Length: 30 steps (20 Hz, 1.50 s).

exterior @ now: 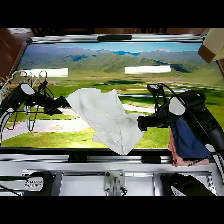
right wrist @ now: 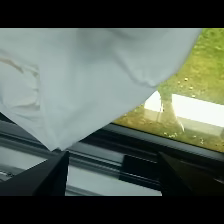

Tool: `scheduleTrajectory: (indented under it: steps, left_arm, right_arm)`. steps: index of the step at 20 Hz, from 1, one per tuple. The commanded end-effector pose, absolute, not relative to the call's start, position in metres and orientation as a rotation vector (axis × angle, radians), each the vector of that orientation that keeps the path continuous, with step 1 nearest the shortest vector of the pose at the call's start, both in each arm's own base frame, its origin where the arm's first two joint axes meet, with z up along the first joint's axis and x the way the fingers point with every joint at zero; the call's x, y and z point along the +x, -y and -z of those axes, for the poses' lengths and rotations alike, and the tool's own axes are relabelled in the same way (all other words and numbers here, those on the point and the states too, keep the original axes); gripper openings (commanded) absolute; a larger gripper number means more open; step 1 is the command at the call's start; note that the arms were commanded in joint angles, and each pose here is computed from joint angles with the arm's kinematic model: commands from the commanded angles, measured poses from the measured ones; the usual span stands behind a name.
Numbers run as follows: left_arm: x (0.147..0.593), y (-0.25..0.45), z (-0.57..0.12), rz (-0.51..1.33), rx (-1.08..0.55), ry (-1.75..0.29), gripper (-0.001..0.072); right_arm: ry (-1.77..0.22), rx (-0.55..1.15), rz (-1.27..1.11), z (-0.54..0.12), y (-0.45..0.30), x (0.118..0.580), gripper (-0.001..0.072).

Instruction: Fold the shirts.

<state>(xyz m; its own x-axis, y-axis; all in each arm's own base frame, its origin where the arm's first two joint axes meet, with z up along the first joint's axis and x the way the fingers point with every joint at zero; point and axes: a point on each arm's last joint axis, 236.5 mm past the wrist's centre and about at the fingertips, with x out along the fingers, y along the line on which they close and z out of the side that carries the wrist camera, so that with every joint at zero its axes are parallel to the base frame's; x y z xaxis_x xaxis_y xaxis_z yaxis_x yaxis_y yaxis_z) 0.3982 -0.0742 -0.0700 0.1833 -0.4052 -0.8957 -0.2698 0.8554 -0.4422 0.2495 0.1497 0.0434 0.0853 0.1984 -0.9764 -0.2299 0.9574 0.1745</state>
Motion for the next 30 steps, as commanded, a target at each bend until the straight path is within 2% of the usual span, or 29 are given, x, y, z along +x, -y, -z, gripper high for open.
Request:
scheduleTrajectory:
  steps: [1, 5, 7, 8, 9, 10, 11, 14, 16, 19, 22, 26, 30]
  left_arm:
    - [0.419, 0.088, 0.093, 0.074, -0.719, -1.337, 0.0705]
    - [0.446, 0.104, 0.094, 0.068, -0.734, -1.227, 0.0695]
    - [0.455, 0.113, 0.091, 0.076, -0.716, -1.181, 0.0466]
    - [0.457, 0.118, 0.090, 0.081, -0.709, -1.170, 0.0426]
    - [0.457, 0.121, 0.090, 0.081, -0.712, -1.169, 0.0325]
    - [0.456, 0.122, 0.089, 0.086, -0.711, -1.175, 0.0117]
    - [0.455, 0.122, 0.088, 0.094, -0.706, -1.179, 0.0034]
    - [0.450, 0.123, 0.077, 0.154, -0.646, -1.182, 0.0036]
    - [0.443, 0.127, 0.068, 0.207, -0.601, -1.192, 0.0036]
    - [0.437, 0.131, 0.055, 0.252, -0.564, -1.187, 0.0036]
    - [0.436, 0.131, 0.047, 0.261, -0.562, -1.175, 0.0035]
    - [0.422, 0.137, 0.047, 0.306, -0.538, -1.228, 0.0035]
    - [0.418, 0.139, 0.044, 0.318, -0.536, -1.238, 0.0035]
  right_arm:
    - [-1.464, 0.009, -0.332, -0.039, -0.156, 0.246, 0.0661]
    - [-1.494, 0.080, -0.343, -0.042, -0.167, 0.239, 0.0660]
    - [-1.475, 0.077, -0.322, -0.037, -0.164, 0.244, 0.0660]
    - [-1.481, 0.072, -0.308, -0.031, -0.162, 0.244, 0.0660]
    - [-1.498, 0.075, -0.297, -0.024, -0.160, 0.240, 0.0661]
    - [-1.520, 0.081, -0.292, -0.018, -0.159, 0.235, 0.0660]
    - [-1.553, 0.102, -0.303, -0.010, -0.163, 0.226, 0.0661]
    - [-1.575, 0.252, -0.427, 0.013, -0.198, 0.210, 0.0662]
    - [-1.583, 0.343, -0.412, 0.034, -0.206, 0.204, 0.0662]
    - [-1.657, 0.387, -0.358, 0.059, -0.199, 0.181, 0.0662]
    - [-1.623, 0.516, -0.344, 0.071, -0.214, 0.186, 0.0662]
    - [-1.640, 0.413, -0.385, 0.094, -0.229, 0.177, 0.0662]
    - [-1.668, 0.435, -0.376, 0.112, -0.246, 0.171, 0.0662]
